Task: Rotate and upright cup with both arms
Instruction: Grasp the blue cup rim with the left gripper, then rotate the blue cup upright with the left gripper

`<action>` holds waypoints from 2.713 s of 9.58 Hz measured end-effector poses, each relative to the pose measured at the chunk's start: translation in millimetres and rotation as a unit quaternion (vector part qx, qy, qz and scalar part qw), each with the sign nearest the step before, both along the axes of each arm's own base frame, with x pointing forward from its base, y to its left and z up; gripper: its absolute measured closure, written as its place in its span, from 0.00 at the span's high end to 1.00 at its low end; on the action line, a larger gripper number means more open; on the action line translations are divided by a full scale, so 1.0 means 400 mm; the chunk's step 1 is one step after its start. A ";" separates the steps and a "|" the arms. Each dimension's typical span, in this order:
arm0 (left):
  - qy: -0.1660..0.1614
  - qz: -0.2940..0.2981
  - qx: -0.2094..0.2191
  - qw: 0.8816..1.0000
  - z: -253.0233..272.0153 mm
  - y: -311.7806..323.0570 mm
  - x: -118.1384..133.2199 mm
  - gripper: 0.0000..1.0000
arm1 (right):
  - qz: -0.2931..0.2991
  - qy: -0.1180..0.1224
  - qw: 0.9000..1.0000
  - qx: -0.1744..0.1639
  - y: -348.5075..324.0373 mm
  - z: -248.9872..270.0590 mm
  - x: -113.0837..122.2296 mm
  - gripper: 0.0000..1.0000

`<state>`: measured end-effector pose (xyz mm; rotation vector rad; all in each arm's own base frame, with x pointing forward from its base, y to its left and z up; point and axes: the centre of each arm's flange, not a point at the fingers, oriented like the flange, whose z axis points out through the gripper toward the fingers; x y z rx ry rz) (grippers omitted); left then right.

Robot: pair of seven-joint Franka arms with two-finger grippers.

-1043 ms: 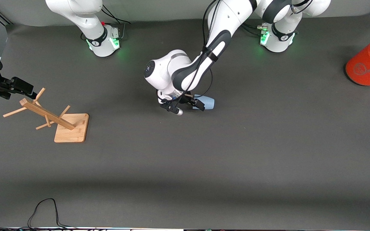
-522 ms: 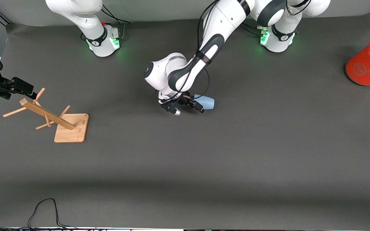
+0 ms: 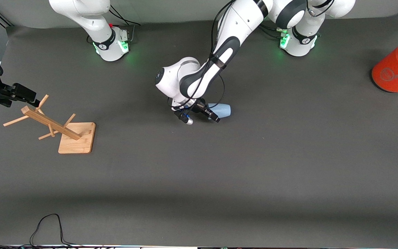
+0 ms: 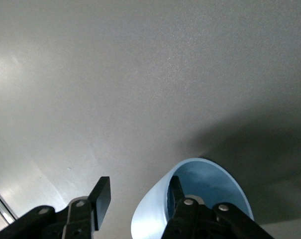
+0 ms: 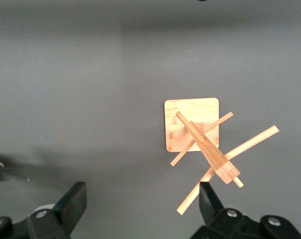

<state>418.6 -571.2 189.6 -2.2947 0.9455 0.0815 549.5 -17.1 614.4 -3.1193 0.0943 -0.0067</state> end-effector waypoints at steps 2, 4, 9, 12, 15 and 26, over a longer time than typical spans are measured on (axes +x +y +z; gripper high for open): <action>-0.001 -0.012 0.007 1.000 0.003 0.002 0.005 0.19 | 0.000 0.000 1.000 0.000 0.000 0.000 0.000 1.00; 0.007 -0.025 0.015 1.000 0.026 0.005 0.017 0.06 | 0.000 0.000 1.000 0.000 0.000 0.000 0.000 1.00; -0.022 0.049 -0.003 0.999 0.356 0.068 0.150 0.06 | 0.001 0.000 1.000 0.000 0.002 0.000 0.000 1.00; -0.020 0.167 -0.138 0.976 0.719 0.312 0.337 0.06 | 0.001 0.000 1.000 0.000 0.003 -0.001 0.000 1.00; -0.029 0.234 -0.242 0.941 0.999 0.563 0.395 0.06 | 0.002 0.001 1.000 0.000 0.004 -0.001 0.000 1.00; -0.133 0.208 -0.410 0.878 0.585 0.747 0.288 0.06 | 0.001 0.001 1.000 0.000 0.004 -0.001 0.000 1.00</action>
